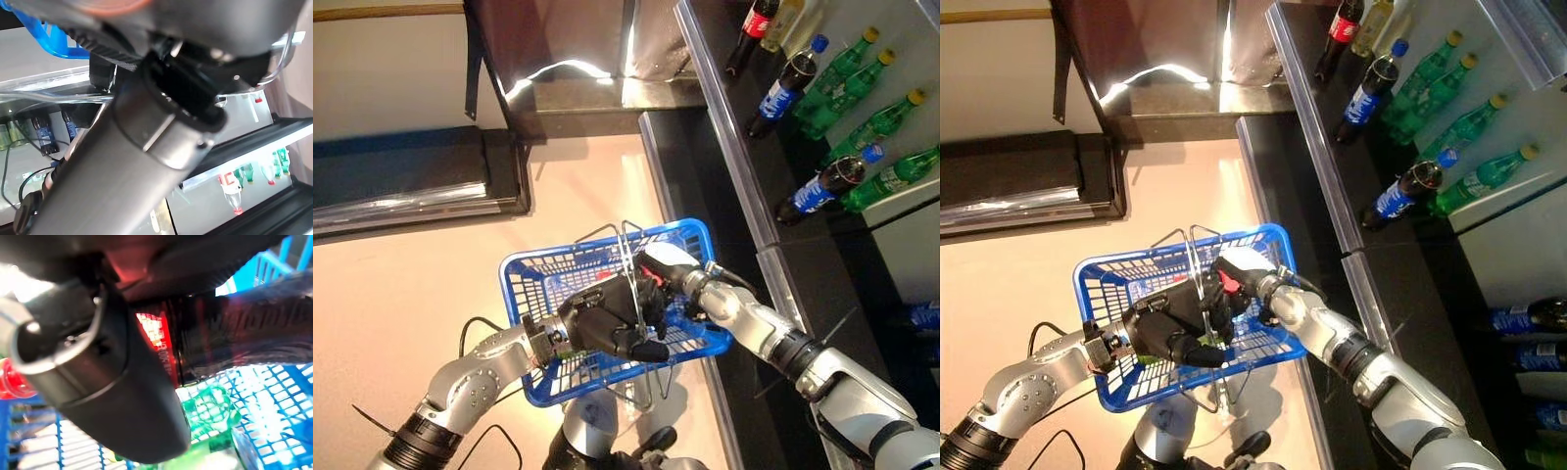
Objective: Pick up the drink and place into the basket.
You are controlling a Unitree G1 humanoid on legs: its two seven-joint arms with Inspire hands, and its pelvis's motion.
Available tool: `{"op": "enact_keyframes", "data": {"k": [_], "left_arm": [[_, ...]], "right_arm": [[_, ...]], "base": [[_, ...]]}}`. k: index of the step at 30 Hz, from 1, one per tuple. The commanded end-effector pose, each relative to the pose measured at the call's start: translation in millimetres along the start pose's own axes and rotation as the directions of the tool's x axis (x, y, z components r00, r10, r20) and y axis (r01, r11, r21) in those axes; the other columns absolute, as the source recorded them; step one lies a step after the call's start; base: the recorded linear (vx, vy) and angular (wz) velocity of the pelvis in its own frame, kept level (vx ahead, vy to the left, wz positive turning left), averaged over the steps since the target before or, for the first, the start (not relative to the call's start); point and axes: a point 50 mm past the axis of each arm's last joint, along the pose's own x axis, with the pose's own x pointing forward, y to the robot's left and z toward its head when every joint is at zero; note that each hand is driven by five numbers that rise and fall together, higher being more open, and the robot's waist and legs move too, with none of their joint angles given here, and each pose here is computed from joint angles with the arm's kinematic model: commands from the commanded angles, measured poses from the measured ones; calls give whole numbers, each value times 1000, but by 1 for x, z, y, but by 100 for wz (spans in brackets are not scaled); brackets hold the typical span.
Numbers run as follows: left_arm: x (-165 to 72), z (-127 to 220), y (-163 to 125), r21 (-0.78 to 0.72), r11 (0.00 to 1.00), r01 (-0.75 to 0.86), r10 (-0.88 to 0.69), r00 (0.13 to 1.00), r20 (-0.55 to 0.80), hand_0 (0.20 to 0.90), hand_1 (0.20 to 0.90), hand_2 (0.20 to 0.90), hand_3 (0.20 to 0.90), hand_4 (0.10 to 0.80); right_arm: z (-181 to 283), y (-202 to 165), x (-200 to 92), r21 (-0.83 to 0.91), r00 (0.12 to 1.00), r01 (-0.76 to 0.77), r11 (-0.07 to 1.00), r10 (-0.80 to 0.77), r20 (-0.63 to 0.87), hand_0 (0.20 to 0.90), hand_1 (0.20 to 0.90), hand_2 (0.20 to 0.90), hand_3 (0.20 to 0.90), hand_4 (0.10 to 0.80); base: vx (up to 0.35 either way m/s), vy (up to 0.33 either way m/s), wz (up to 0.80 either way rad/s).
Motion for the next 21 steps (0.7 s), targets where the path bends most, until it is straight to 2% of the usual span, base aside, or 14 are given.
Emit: {"op": "enact_keyframes", "data": {"k": [1, 7, 9, 10, 11, 12, 21], "left_arm": [[40, 50, -109, 242, 681, 691, -731, 623, 280, 300, 300, 300, 200, 100], [41, 49, -112, 242, 661, 710, -749, 605, 271, 300, 300, 300, 200, 100], [41, 49, -113, 240, 658, 713, -751, 602, 269, 300, 300, 300, 200, 100], [41, 49, -113, 240, 656, 716, -753, 600, 268, 300, 300, 300, 200, 100], [42, 50, -114, 239, 654, 718, -755, 599, 267, 300, 300, 300, 200, 100], [42, 50, -114, 238, 653, 719, -756, 598, 267, 300, 300, 300, 200, 100], [41, 49, -115, 231, 651, 723, -757, 597, 266, 300, 300, 300, 200, 100]], "right_arm": [[29, -1, 16, -109, 994, 8, 994, 3, 108, 300, 300, 300, 200, 100], [26, 6, 18, -111, 997, -26, 994, 34, 72, 300, 300, 300, 200, 100], [24, 8, 19, -105, 997, -41, 994, 47, 57, 406, 406, 406, 324, 224], [22, 12, 19, -99, 997, -56, 994, 60, 42, 580, 580, 580, 527, 427], [21, 14, 20, -95, 997, -62, 994, 66, 34, 799, 799, 799, 782, 682], [21, 16, 21, -90, 997, -71, 993, 73, 25, 900, 900, 900, 900, 800], [16, 25, 20, -46, 997, -75, 996, 75, -7, 900, 900, 900, 900, 800]], "base": [[-1, 6, 10], [1, 5, 3], [0, 0, 0], [0, 0, 0], [0, 0, 0], [0, 0, 0], [0, 0, 0]]}}
